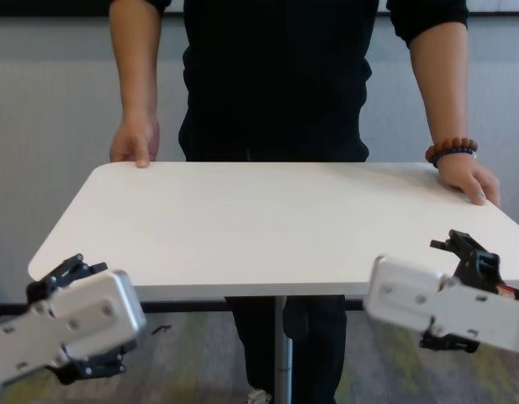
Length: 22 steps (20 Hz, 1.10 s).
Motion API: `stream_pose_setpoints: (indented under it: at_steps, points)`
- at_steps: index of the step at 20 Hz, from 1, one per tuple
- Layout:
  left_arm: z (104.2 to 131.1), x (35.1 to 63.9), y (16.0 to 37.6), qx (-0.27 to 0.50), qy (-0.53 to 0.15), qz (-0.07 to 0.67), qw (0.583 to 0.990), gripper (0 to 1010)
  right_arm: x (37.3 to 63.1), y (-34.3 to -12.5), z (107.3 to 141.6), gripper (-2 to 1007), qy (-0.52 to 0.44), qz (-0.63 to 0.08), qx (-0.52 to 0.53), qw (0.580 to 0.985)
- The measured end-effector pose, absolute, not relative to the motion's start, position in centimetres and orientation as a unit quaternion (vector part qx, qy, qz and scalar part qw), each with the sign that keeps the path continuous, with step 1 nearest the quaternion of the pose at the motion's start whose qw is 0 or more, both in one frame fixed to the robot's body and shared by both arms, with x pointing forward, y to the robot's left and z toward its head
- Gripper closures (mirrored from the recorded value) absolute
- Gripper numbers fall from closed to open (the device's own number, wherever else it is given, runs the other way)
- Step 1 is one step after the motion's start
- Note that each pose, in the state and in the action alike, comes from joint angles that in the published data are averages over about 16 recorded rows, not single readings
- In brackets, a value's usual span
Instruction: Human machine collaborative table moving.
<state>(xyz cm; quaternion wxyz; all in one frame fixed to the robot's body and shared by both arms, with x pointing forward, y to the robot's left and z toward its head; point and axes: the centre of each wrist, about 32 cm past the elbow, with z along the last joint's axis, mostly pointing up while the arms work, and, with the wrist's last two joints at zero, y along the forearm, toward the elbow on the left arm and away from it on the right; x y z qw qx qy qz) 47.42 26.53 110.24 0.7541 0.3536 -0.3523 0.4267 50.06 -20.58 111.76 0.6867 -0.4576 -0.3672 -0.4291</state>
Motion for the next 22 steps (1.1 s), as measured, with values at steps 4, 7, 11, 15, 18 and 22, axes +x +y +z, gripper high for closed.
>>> stream_pose_setpoints:
  at_steps: [4,7,11,15,18,22]
  points:
    - [111.0,46.8,27.2,0.328,-0.309,0.436,0.779,7,49.4,-21.0,112.3,4,-0.336,-0.435,-0.417,0.724]
    - [111.4,46.5,27.7,0.303,-0.266,0.443,0.801,7,49.0,-21.3,112.5,4,-0.308,-0.439,-0.374,0.757]
    - [111.6,46.1,28.3,0.258,-0.198,0.454,0.830,7,48.7,-21.8,112.7,4,-0.265,-0.446,-0.301,0.800]
    - [111.5,45.7,28.6,0.208,-0.141,0.467,0.848,7,48.5,-22.0,112.5,4,-0.228,-0.454,-0.228,0.830]
    - [111.4,45.4,28.7,0.178,-0.113,0.477,0.853,7,48.5,-22.1,112.3,4,-0.207,-0.459,-0.187,0.843]
    - [111.5,45.1,28.7,0.148,-0.098,0.489,0.854,7,48.7,-22.2,112.0,4,-0.187,-0.465,-0.148,0.852]
